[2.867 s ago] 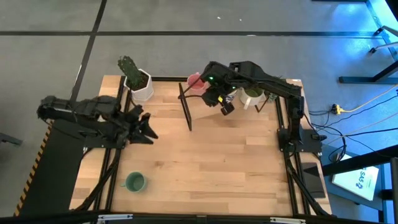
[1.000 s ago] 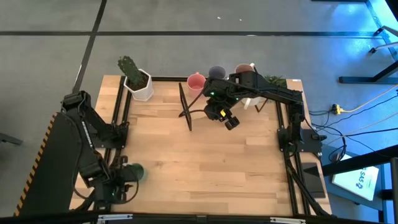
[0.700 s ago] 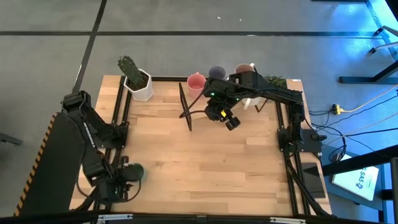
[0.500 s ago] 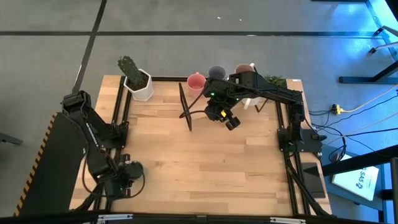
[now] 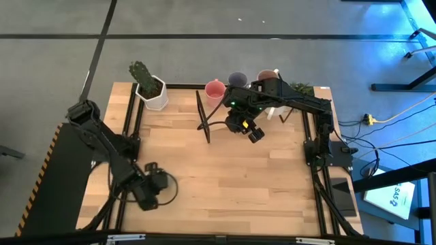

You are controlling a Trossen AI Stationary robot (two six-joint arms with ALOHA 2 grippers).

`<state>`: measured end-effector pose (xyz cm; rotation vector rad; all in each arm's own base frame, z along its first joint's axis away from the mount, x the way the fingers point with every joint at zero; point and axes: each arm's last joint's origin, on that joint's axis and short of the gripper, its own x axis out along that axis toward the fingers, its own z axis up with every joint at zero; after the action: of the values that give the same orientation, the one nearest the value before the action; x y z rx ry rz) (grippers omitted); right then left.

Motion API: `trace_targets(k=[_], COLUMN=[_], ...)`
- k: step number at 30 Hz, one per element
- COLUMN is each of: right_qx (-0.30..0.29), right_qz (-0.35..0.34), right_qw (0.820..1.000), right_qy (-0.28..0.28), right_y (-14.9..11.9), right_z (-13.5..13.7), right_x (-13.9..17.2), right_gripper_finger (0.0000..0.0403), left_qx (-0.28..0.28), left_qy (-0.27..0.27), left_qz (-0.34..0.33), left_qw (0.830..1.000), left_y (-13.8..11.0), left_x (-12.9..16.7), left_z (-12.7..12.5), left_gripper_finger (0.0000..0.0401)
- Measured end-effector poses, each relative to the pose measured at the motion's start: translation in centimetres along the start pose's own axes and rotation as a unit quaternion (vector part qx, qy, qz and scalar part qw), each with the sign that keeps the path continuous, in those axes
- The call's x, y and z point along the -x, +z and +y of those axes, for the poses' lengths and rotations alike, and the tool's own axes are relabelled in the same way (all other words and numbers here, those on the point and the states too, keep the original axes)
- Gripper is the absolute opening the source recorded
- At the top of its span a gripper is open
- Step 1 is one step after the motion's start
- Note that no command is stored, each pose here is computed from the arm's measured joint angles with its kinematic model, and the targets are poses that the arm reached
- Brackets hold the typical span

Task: Place coffee mugs
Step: Put the green mug on the shelf

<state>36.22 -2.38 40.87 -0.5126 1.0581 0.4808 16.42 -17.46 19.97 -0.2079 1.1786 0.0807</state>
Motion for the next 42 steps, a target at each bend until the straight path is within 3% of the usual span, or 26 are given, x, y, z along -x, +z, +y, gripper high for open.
trace_targets(k=[5, 10, 15, 21, 26, 36, 42], right_qx=[0.002, 0.007, 0.011, 0.014, 0.001, -0.014, -0.027], right_qz=[-0.014, -0.014, -0.032, -0.033, -0.023, -0.009, -0.01], right_qw=[1.0, 0.999, 0.998, 0.999, 1.0, 0.999, 0.999], right_qy=[0.018, 0.035, 0.049, 0.029, -0.005, -0.035, -0.035], right_y=[0.1, 0.3, 1.3, 2.2, 2.9, 4.0, 4.0], right_z=[0.1, 0.7, 2.4, 4.8, 6.8, 8.9, 8.9], right_x=[0.0, -0.1, 0.6, 2.0, 3.1, 3.2, 3.2], right_gripper_finger=[0.0136, 0.0136, 0.0136, 0.0136, 0.0136, 0.0136, 0.0136], left_qx=[-0.109, -0.241, -0.274, -0.315, -0.357, -0.382, -0.445], left_qy=[-0.017, -0.033, -0.02, -0.054, -0.065, -0.051, -0.012], left_qz=[-0.074, -0.104, -0.121, -0.153, -0.138, -0.064, -0.043], left_qw=[0.991, 0.964, 0.954, 0.935, 0.922, 0.92, 0.895], left_y=[4.5, 8.1, 11.2, 13.2, 13.2, 15.0, 16.2], left_x=[0.1, -0.5, -0.9, -0.9, -1.8, -4.2, -4.0], left_z=[0.8, 3.1, 7.0, 9.6, 9.5, 7.0, 6.2], left_gripper_finger=[0.0016, 0.0016, 0.0015, 0.0015, 0.0015, 0.0017, 0.0022])
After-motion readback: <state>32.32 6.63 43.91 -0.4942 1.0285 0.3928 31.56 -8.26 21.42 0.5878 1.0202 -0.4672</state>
